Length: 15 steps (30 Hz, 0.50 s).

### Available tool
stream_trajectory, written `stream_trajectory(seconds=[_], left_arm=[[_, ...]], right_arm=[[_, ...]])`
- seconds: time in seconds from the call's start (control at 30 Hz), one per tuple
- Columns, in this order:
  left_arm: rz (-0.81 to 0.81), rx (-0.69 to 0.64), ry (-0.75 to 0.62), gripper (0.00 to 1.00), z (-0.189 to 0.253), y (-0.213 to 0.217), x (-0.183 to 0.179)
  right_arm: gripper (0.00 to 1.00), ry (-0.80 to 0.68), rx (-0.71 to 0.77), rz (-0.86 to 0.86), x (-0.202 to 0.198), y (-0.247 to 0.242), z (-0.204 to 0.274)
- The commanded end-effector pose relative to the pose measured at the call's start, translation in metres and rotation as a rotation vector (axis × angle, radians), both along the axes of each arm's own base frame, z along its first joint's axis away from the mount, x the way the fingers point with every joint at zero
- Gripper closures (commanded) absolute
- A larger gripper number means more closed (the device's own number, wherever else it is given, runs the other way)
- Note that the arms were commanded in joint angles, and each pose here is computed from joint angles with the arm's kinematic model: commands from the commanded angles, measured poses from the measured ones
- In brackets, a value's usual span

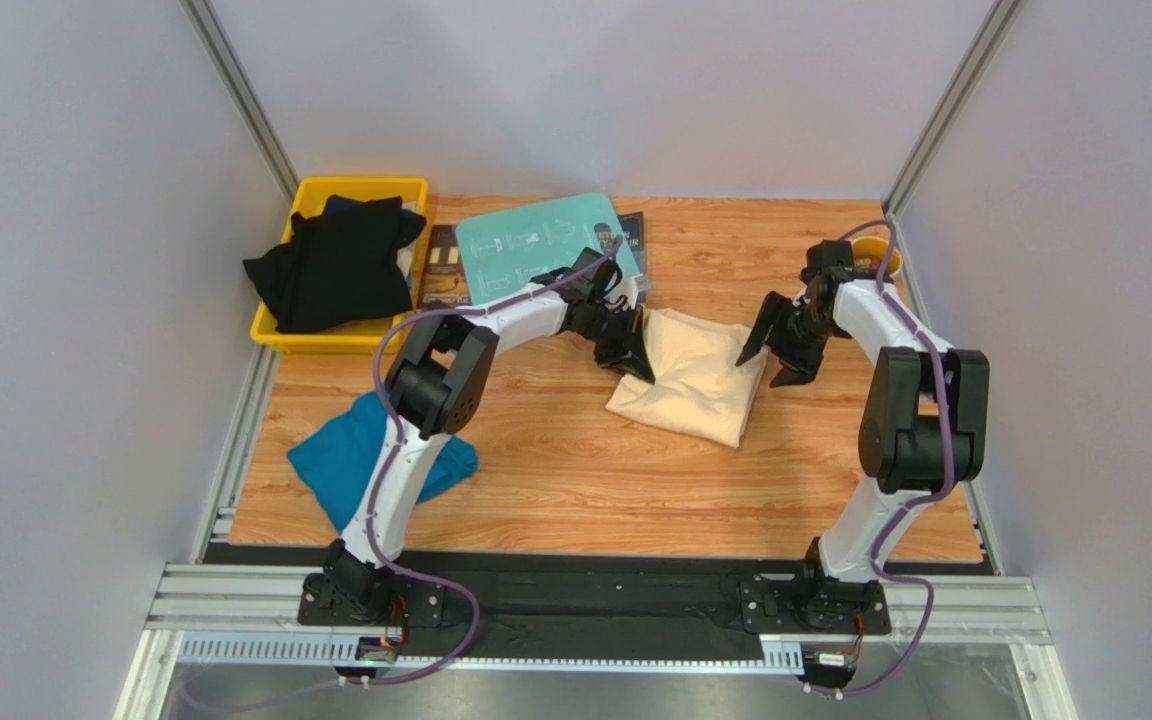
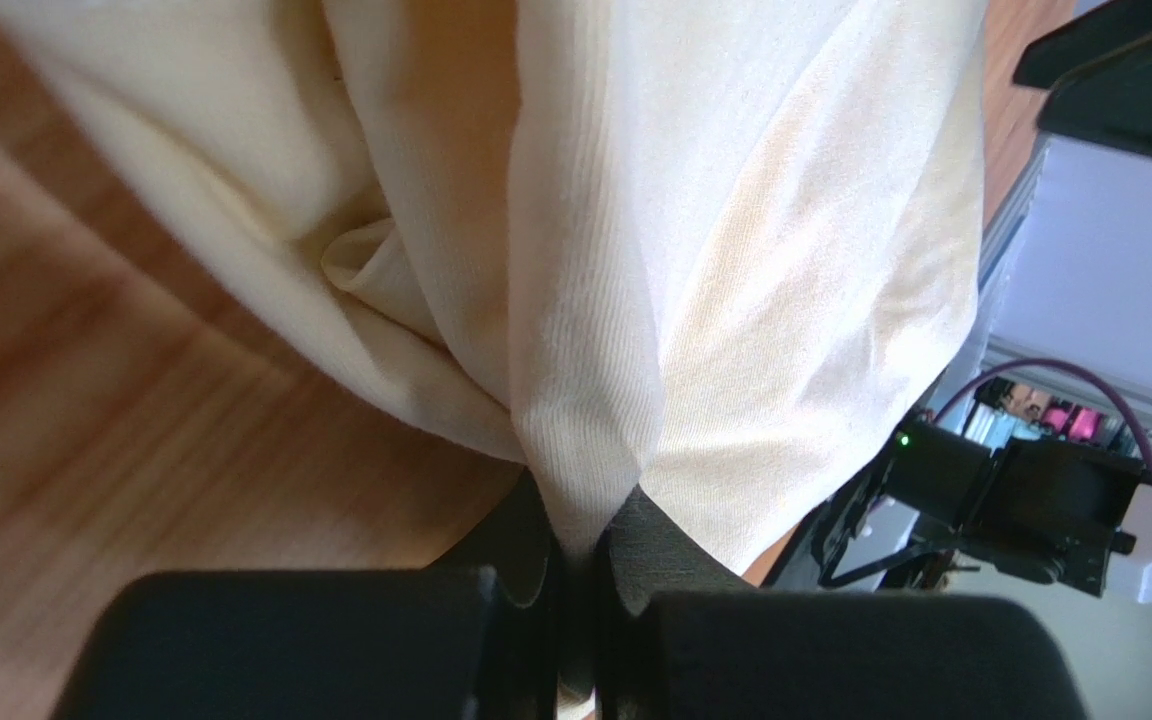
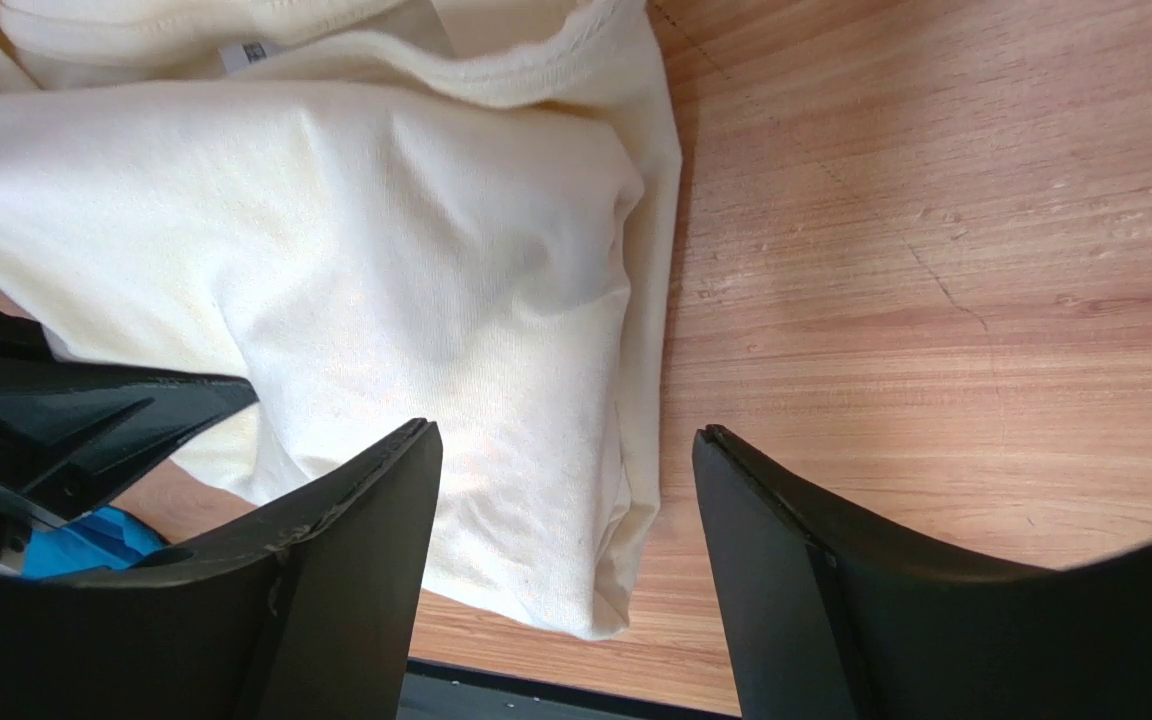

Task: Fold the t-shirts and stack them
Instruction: Put the neatly folded tshirt into the corner of the board with the left arm

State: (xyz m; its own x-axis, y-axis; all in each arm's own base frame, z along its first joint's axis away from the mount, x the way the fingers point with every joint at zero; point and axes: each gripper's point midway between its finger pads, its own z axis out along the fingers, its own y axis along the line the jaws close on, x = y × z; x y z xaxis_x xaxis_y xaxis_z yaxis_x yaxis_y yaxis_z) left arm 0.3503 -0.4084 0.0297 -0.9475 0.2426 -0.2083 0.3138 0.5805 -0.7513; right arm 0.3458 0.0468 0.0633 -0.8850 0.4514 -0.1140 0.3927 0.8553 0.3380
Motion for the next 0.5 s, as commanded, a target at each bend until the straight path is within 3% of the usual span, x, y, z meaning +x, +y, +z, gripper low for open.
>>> stream_trajectory(seconds=[0.0, 0.33, 0.47], left_arm=[[-0.042, 0.002, -0.029, 1.0, 0.02, 0.008, -0.014], [-0.05, 0.027, -0.04, 1.0, 0.02, 0.014, -0.016], [-0.047, 0.024, -0.061, 1.0, 0.026, 0.014, -0.013]], right_arm=[[0.32, 0.057, -0.009, -0.009, -0.011, -0.001, -0.011], [0.34, 0.227, -0.019, 0.018, -0.048, 0.001, -0.046], [0.34, 0.215, -0.025, 0.016, -0.048, 0.0, -0.042]])
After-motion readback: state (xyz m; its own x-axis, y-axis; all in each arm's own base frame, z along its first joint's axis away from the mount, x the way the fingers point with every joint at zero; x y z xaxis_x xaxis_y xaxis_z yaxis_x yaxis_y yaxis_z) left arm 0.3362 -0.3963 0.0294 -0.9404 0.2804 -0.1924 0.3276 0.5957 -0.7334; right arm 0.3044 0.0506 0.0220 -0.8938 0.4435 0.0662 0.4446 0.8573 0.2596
